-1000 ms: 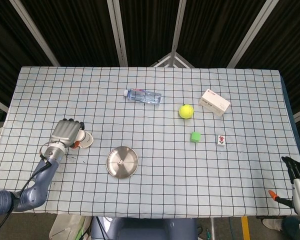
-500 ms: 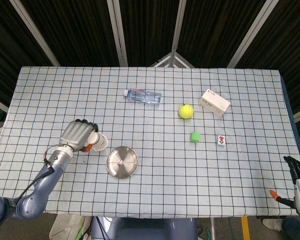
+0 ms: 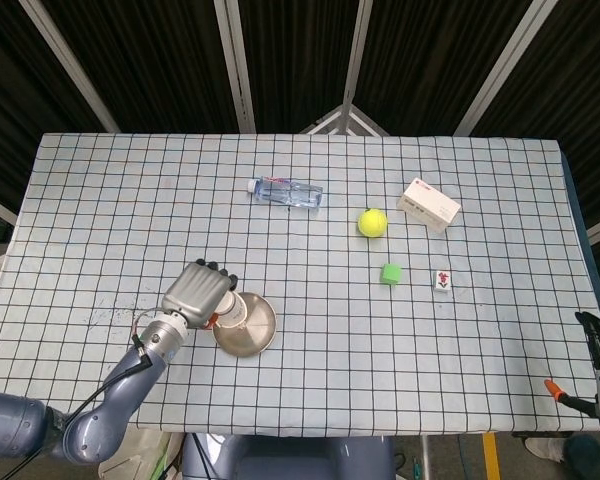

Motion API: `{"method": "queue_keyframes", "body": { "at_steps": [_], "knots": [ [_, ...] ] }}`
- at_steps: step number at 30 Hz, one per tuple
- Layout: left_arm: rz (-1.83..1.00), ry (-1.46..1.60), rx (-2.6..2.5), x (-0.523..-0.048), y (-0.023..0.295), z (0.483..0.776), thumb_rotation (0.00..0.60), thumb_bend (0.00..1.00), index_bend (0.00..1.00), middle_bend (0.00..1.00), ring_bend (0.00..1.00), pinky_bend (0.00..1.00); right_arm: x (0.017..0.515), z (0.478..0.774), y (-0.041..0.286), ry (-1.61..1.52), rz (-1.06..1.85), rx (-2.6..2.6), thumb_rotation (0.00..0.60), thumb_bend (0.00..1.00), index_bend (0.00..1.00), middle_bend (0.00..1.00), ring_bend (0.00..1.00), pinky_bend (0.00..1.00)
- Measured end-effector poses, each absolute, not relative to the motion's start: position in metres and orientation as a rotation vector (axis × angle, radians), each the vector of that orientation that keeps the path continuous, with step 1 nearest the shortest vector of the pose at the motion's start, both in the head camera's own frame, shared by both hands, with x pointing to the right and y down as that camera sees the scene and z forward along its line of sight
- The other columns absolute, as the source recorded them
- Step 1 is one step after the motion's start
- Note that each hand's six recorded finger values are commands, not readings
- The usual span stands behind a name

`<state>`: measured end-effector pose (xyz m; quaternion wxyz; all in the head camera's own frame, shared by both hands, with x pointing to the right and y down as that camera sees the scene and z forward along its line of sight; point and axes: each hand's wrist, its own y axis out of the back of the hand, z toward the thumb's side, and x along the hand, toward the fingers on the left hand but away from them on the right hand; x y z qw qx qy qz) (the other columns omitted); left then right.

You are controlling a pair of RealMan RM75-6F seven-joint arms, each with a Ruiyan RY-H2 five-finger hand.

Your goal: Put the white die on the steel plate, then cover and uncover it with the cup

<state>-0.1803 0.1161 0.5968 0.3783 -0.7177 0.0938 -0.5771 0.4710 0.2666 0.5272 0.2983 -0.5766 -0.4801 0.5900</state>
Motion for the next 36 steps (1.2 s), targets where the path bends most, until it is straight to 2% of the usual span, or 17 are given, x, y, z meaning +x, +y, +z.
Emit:
{"method": "queue_keyframes", "body": {
  "at_steps": [14, 36],
  "knots": [
    [-1.468, 0.204, -1.857, -0.165, 0.130, 0.630, 0.600, 0.55, 0.42, 0.38, 0.22, 0.23, 0.476, 0.524, 0.267, -1.296, 1.572, -1.522, 0.600, 0.04, 0.12, 0.12, 0.12, 0.02],
    [-1.393, 0.197, -1.899, -0.159, 0.142, 0.652, 0.600, 0.55, 0.42, 0.39, 0.23, 0.23, 0.480, 0.521, 0.270, -1.310, 1.573, -1.521, 0.600, 0.04, 0.12, 0.12, 0.12, 0.02]
  ]
}}
